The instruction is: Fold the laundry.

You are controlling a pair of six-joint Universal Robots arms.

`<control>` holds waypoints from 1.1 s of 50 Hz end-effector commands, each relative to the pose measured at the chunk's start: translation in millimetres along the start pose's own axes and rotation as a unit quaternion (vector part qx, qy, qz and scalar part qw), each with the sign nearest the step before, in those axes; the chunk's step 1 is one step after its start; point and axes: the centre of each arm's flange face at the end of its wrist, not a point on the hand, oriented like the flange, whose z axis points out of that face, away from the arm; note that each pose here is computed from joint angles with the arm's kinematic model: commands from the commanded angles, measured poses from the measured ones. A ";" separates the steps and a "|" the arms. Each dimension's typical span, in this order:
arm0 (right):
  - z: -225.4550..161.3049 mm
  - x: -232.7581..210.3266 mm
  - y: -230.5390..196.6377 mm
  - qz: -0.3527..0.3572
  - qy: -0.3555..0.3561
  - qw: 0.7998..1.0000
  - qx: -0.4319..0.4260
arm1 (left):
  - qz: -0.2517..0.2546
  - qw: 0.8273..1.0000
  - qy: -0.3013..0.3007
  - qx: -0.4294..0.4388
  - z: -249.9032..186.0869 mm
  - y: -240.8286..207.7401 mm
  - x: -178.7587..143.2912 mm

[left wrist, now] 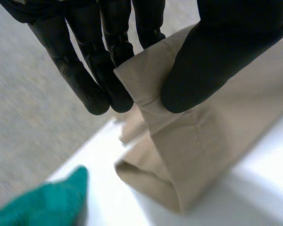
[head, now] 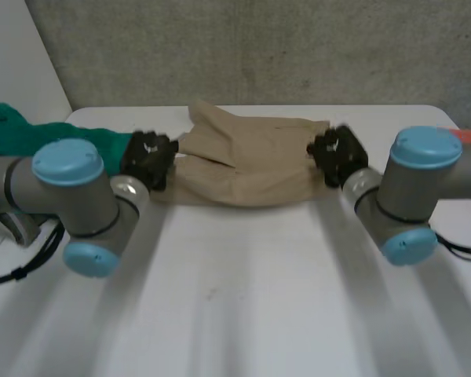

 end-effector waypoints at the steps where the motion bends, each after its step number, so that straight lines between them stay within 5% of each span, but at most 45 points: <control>1: -41.0 -12.8 8.0 -0.001 -0.071 0.995 -0.076 | 0.001 0.998 0.028 -0.051 -47.6 -12.1 2.4; 11: -113.3 -1.0 -9.7 -0.033 -0.159 0.972 -0.167 | 0.034 0.984 0.102 -0.145 -131.9 -23.6 14.3; 23: -207.8 -4.4 -33.5 -0.060 -0.315 0.918 -0.232 | 0.144 0.899 0.270 -0.312 -247.6 -26.0 30.5; 29: -177.3 11.0 -12.7 -0.057 -0.276 0.934 -0.219 | 0.157 0.945 0.203 -0.203 -181.7 -45.2 22.5; 37: -77.4 46.7 6.4 0.017 -0.080 0.982 -0.171 | 0.154 0.986 0.062 -0.032 -35.7 -60.2 9.1; 45: -5.9 53.6 12.2 -0.007 0.034 0.999 -0.039 | 0.157 0.985 -0.033 0.064 63.1 -54.4 1.2; 55: 38.3 28.8 40.0 -0.031 0.096 0.995 0.016 | 0.149 0.986 -0.015 0.069 91.9 -16.7 21.6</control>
